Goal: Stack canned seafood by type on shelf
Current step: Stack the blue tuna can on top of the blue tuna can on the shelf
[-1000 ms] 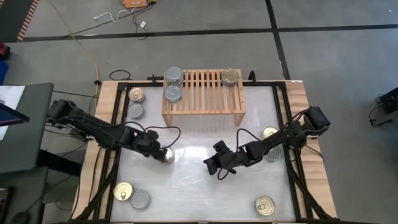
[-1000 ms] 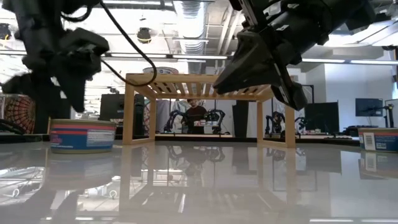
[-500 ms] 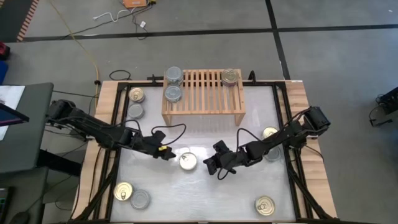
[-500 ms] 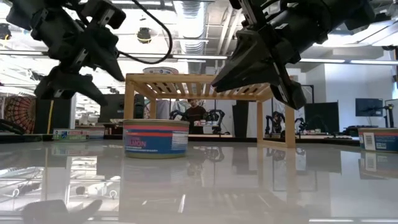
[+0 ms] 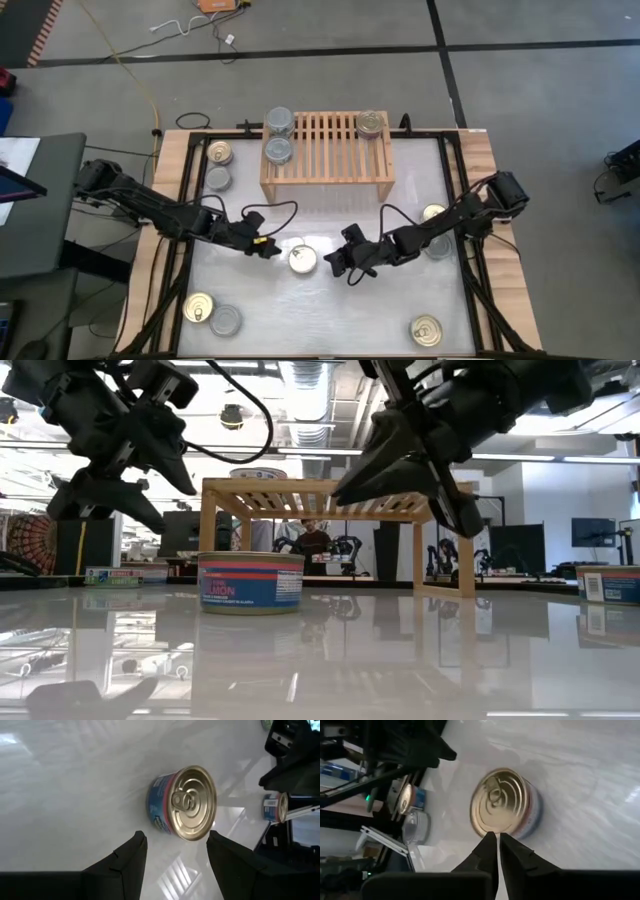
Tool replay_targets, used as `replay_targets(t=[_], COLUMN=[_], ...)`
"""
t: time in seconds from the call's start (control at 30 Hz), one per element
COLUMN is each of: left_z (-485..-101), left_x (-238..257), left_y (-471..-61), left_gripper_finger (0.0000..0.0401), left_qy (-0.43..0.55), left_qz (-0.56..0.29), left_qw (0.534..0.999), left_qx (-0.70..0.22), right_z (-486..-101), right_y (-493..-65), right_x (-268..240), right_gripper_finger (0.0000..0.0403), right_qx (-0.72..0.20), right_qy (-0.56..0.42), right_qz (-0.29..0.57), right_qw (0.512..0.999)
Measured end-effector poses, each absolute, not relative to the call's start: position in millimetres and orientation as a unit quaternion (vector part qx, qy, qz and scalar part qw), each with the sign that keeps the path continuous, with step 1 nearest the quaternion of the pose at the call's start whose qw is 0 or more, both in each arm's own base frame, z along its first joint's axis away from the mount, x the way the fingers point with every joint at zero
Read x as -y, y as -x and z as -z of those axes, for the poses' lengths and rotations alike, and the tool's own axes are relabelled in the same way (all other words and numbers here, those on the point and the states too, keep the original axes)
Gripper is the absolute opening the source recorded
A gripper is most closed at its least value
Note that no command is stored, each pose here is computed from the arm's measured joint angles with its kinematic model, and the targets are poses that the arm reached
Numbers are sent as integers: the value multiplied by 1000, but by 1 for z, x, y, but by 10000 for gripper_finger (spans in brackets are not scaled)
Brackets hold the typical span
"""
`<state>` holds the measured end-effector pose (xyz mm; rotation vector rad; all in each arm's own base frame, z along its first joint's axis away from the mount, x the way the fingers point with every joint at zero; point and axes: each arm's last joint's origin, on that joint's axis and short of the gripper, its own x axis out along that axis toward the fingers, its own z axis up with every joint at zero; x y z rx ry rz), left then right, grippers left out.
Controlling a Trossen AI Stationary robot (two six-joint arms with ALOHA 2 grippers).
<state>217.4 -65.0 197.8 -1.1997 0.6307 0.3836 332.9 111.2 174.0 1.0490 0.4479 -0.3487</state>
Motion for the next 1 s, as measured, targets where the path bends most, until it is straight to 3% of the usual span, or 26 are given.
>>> replay_targets(t=[0.3,0.5,1.0], left_z=[-198,-198,-197], left_x=[64,63,63], left_y=[-218,-218,-218], left_gripper_finger=[196,196,196], left_qy=[553,555,553], left_qz=[-195,-200,-202], left_qw=[763,762,762], left_qx=[-271,-267,-270], right_z=[-180,-157,-147], right_y=[-341,-356,-365], right_x=[-115,-115,-103], right_gripper_finger=[37,46,176], right_qx=[-203,-236,-261], right_qy=[-511,-498,-507], right_qz=[147,158,151], right_qw=[822,819,807])
